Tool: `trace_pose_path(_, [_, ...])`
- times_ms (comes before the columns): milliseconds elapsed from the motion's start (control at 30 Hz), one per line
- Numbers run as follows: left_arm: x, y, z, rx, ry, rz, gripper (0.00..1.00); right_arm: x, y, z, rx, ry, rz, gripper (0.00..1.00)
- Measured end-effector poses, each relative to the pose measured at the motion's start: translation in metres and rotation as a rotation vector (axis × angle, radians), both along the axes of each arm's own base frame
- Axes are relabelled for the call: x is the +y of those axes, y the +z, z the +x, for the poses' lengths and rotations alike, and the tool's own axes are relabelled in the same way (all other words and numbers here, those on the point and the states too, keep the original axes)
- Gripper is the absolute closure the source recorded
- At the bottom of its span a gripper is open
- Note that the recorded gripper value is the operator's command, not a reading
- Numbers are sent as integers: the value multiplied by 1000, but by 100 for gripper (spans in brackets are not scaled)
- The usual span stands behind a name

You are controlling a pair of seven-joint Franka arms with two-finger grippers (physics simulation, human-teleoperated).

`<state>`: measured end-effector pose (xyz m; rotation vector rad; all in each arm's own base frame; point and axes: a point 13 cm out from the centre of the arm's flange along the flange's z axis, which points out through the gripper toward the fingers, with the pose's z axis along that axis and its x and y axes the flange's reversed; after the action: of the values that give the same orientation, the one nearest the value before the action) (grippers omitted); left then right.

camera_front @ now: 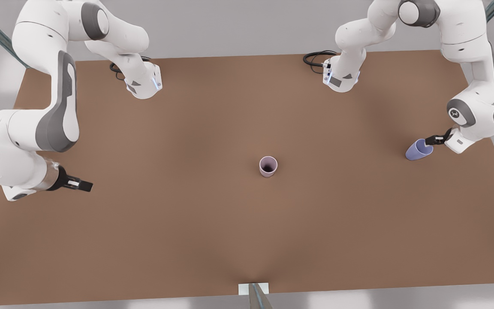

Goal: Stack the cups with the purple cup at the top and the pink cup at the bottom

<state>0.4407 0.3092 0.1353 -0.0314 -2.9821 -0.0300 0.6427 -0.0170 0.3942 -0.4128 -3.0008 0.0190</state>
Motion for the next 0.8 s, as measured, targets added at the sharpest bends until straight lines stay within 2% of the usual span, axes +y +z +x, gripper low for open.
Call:
trace_pose_path(167, [8, -28, -7, 18, -18, 6, 0, 8, 7, 8, -32, 93, 19, 0])
trace_pose_path(200, [8, -32, -8, 20, -21, 5, 3, 8, 8, 9, -37, 109, 20, 0])
trace_pose_path(267, [7, -38, -10, 17, -22, 3, 61, 12, 7, 11, -40, 140, 22, 0])
trace_pose_path(300, [7, -39, -10, 11, -19, 2, 66, 12, 6, 11, -40, 153, 23, 0])
trace_pose_path(400, [6, -38, -7, -8, -3, 0, 69, 14, 3, 13, -42, 187, 26, 0])
trace_pose_path(667, [1, -34, -3, -22, 12, -22, 71, 16, 0, 17, -49, 252, 33, 0])
trace_pose_path(733, [0, -27, -2, -26, 11, -27, 77, 16, -1, 18, -52, 264, 34, 0])
trace_pose_path(800, [-1, -24, -1, -25, 10, -30, 79, 17, -2, 19, -54, 274, 34, 0])
